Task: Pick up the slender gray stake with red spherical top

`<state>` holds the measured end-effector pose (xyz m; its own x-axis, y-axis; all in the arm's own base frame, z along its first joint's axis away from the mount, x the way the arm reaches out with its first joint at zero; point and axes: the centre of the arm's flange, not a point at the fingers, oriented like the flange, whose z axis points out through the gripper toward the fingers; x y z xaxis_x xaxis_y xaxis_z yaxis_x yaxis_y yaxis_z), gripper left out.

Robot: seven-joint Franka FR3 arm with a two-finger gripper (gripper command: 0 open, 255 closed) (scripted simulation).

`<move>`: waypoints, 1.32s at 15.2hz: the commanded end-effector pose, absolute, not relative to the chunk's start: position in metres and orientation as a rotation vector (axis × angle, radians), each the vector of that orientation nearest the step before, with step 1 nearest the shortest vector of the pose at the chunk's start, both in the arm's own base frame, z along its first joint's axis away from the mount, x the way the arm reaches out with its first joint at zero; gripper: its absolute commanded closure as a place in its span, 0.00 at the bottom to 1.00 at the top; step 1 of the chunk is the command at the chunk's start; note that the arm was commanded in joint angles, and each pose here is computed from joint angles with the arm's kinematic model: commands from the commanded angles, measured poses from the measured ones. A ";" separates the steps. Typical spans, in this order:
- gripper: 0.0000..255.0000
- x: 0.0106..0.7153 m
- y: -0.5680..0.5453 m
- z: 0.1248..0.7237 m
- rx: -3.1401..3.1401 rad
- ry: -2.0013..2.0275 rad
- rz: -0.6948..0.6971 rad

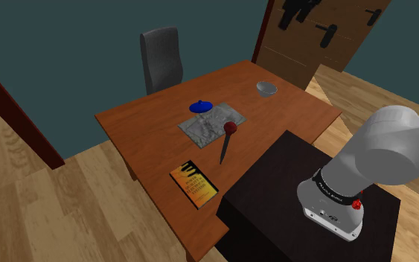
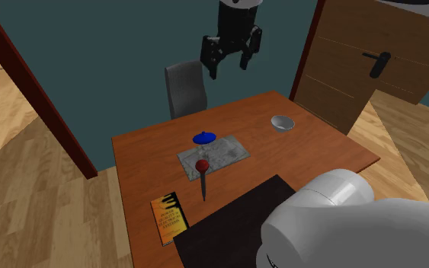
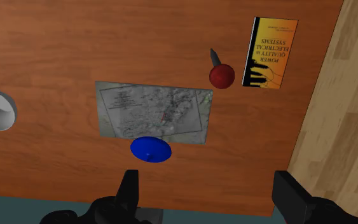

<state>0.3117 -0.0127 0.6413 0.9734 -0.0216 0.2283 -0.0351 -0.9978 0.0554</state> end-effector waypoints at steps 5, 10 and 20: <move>0.00 0.327 -0.014 0.591 3.098 -0.006 0.321; 0.00 0.346 -0.014 0.528 3.143 0.042 0.280; 0.00 0.376 -0.004 0.400 3.228 0.142 0.193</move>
<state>0.3731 -0.0059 0.4115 0.9892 0.0756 0.1259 0.0864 -0.9929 -0.0823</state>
